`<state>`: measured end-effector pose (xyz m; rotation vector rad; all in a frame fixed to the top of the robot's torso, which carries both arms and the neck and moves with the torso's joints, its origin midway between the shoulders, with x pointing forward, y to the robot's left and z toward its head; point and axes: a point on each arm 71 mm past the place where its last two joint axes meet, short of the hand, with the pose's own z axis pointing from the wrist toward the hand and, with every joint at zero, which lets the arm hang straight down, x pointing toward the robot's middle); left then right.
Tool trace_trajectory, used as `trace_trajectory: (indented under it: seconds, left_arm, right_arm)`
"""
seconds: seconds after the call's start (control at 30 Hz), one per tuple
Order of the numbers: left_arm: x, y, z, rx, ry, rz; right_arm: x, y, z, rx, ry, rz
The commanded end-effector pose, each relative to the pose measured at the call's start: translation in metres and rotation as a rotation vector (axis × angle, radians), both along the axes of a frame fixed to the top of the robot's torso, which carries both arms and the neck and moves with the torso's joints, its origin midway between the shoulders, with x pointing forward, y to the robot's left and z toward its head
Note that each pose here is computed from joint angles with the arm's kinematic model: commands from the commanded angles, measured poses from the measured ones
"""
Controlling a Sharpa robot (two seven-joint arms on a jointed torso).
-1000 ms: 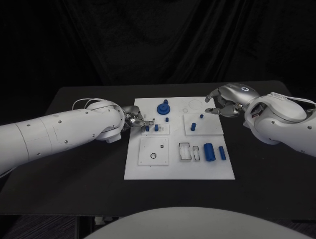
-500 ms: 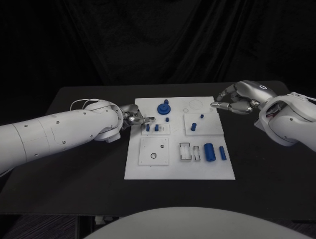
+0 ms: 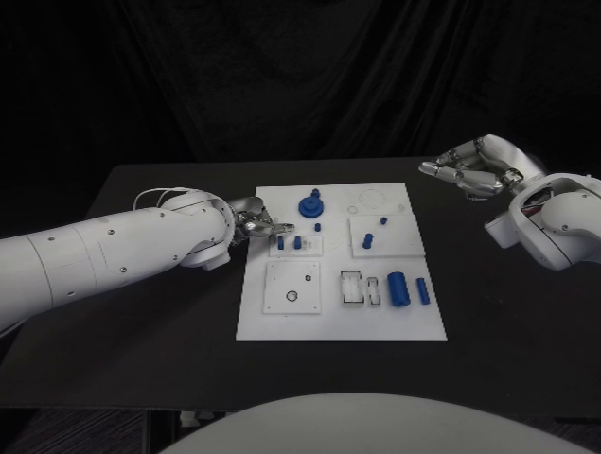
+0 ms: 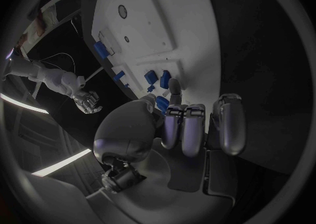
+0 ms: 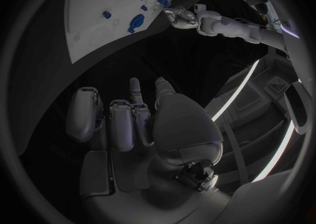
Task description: Assemble the parts on the task board
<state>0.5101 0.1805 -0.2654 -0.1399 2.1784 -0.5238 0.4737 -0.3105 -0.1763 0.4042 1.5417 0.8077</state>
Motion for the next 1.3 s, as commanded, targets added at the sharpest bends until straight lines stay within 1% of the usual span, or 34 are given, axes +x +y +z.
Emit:
trace_trajectory:
  seconds: [0.03,0.17,0.33,0.77,0.97,1.07,1.17,1.23,1.3]
  left_arm:
    - [-0.0002,-0.002,-0.0013,0.006,0.019,0.001]
    - [0.0001,-0.002,-0.0028,0.024,0.036,0.005]
    - [0.0008,-0.002,-0.004,0.037,0.049,0.008]
    - [0.0012,-0.005,-0.0054,0.053,0.068,0.002]
    - [0.002,-0.005,-0.0044,0.046,0.057,0.004]
    - [0.0025,-0.005,-0.0024,0.039,0.046,0.007]
    - [0.0036,-0.004,0.0024,0.036,0.035,0.008]
    - [0.0052,-0.004,0.0077,0.039,0.032,0.003]
    - [0.0078,-0.004,0.0149,0.046,0.032,-0.005]
  right_arm:
    - [0.001,0.005,0.005,-0.06,-0.086,0.037]
    - [0.002,0.012,0.005,-0.153,-0.124,0.076]
    - [0.003,0.017,0.005,-0.206,-0.15,0.102]
    - [0.003,0.023,0.004,-0.232,-0.16,0.122]
    - [0.003,0.025,0.004,-0.249,-0.161,0.131]
    - [0.002,0.025,0.003,-0.253,-0.159,0.131]
    - [0.003,0.025,0.003,-0.255,-0.157,0.131]
    - [0.003,0.025,0.003,-0.256,-0.156,0.13]
    - [0.003,0.026,0.003,-0.257,-0.154,0.13]
